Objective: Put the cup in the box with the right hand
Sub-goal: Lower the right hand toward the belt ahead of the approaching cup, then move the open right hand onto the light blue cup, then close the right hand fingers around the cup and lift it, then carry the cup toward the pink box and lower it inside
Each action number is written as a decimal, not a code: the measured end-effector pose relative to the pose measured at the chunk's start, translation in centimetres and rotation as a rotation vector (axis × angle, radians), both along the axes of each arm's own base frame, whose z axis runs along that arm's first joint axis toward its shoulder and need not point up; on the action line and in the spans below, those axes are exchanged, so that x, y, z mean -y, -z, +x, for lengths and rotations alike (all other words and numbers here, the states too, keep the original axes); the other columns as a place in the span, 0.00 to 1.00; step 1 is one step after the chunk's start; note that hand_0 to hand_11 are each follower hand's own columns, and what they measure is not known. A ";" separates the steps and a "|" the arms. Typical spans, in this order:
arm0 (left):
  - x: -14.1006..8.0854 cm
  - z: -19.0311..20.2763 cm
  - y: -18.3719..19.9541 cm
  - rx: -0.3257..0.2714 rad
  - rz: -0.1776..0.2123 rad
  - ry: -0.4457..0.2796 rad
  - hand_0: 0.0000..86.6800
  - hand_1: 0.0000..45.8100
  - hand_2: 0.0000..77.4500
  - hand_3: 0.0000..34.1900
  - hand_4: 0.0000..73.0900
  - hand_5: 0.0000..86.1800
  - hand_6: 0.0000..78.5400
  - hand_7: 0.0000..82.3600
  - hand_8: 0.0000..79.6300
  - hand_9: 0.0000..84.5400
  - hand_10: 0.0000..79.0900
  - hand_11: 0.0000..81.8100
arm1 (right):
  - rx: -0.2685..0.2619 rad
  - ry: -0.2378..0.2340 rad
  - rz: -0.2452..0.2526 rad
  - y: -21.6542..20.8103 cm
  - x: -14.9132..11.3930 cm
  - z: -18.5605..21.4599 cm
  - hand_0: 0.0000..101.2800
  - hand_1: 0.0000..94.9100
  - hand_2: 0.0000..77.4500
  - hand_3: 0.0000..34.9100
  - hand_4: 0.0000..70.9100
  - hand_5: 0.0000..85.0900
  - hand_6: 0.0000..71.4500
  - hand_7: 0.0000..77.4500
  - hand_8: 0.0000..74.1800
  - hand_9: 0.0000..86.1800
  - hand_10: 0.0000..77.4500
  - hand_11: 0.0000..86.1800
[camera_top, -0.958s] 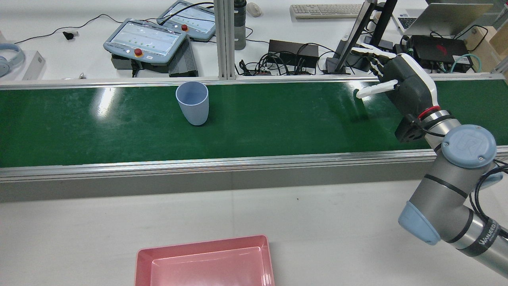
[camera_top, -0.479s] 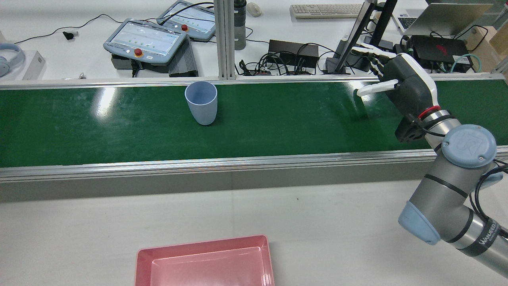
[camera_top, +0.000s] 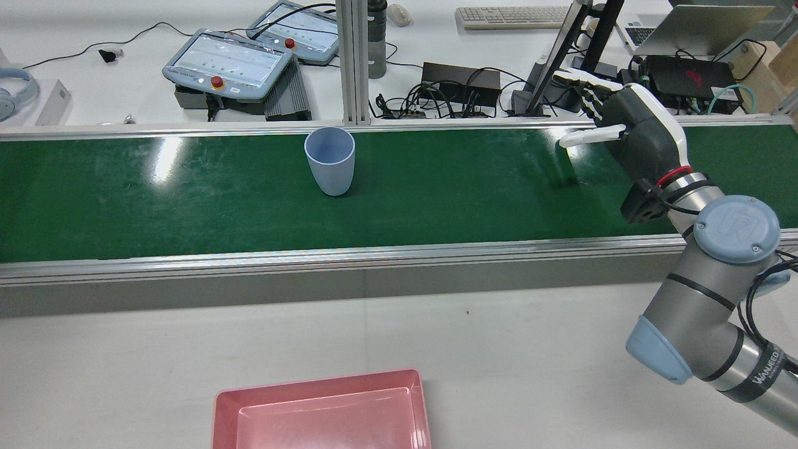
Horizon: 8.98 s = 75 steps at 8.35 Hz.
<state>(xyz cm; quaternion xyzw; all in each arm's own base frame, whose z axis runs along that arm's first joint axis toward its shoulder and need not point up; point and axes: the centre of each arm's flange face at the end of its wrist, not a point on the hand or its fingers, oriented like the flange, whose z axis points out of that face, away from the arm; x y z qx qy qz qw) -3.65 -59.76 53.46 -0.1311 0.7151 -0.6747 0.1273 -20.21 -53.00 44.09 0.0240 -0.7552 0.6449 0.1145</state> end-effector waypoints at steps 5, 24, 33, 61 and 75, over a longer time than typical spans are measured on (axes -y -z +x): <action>0.0 0.0 0.0 0.000 0.000 0.000 0.00 0.01 0.01 0.00 0.00 0.00 0.00 0.00 0.00 0.00 0.00 0.00 | 0.000 0.000 0.000 0.0 0.0 0.0 0.62 0.12 0.01 0.30 0.32 0.08 0.08 0.24 0.03 0.08 0.01 0.03; 0.0 0.0 0.0 0.000 -0.001 0.001 0.00 0.01 0.01 0.00 0.00 0.00 0.00 0.00 0.00 0.00 0.00 0.00 | 0.008 -0.075 0.060 0.1 0.7 -0.3 0.58 0.15 0.01 0.30 0.22 0.08 0.08 0.25 0.07 0.13 0.04 0.06; 0.0 0.0 0.0 0.000 -0.001 0.000 0.00 0.01 0.01 0.00 0.00 0.00 0.00 0.00 0.00 0.00 0.00 0.00 | 0.017 -0.037 0.042 -0.8 0.1 -2.5 0.58 0.11 0.01 0.30 0.38 0.06 0.11 0.35 0.06 0.13 0.01 0.03; 0.0 0.0 0.1 0.000 0.001 0.000 0.00 0.01 0.01 0.00 0.00 0.00 0.00 0.00 0.00 0.00 0.00 0.00 | 0.042 0.044 0.061 2.7 -0.1 -9.6 0.65 0.28 0.00 0.28 0.36 0.23 0.27 0.85 0.35 0.49 0.15 0.23; 0.0 0.0 0.0 0.000 0.001 0.001 0.00 0.01 0.01 0.00 0.00 0.00 0.00 0.00 0.00 0.00 0.00 0.00 | -0.075 0.236 0.343 17.2 -14.4 -6.7 0.78 0.25 0.19 0.32 0.50 0.22 0.44 0.91 0.60 0.87 0.34 0.50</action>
